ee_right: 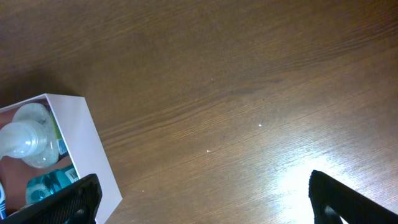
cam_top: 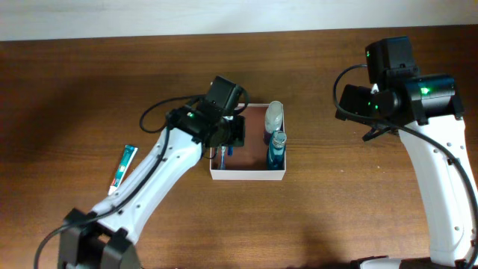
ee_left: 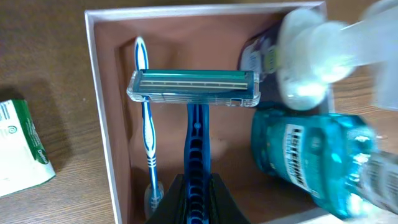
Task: Pack container
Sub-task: 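Lift the razor with the left gripper and carry it over the box, then lower the razor into the box beside the toothbrush and release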
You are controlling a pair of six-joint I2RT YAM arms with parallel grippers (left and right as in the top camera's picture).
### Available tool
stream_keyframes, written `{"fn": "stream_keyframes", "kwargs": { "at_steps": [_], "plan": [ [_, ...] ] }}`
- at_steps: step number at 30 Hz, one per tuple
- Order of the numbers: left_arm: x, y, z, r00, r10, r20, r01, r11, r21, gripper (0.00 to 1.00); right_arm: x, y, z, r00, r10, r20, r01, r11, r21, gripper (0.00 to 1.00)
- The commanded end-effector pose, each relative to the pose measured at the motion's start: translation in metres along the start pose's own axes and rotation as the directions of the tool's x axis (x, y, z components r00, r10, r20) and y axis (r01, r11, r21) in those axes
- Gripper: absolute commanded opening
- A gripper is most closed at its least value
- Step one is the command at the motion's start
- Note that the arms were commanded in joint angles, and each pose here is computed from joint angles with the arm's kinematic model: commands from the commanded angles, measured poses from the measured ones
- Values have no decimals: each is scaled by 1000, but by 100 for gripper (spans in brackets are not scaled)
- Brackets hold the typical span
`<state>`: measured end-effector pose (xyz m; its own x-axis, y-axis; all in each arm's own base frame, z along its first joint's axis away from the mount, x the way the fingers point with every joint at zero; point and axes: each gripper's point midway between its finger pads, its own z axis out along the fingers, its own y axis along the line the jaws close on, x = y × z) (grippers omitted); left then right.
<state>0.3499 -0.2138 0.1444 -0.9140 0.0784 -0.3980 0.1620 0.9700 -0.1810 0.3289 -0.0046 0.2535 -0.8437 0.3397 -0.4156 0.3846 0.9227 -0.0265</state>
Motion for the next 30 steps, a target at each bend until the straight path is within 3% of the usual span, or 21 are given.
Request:
{"fn": "stream_keyframes", "kwargs": {
  "at_steps": [1,27,28,30],
  "plan": [
    [-3,4,10,1000,-28,-4,28,999,-35,1,-4,-1,-2,1000,6,13,-6,1000,4,98],
    [16,31,49,993,-79,-84,61,979,-194,2,-4,-1,-2,1000,6,13,-6,1000,5,98],
    [16,31,49,993,-79,-84,61,979,-194,3,-4,-1,-2,1000,6,13,-6,1000,4,98],
    [15,32,49,994,-79,-82,61,978,-197,18,-4,-1,-2,1000,6,13,-6,1000,4,98]
  ]
}}
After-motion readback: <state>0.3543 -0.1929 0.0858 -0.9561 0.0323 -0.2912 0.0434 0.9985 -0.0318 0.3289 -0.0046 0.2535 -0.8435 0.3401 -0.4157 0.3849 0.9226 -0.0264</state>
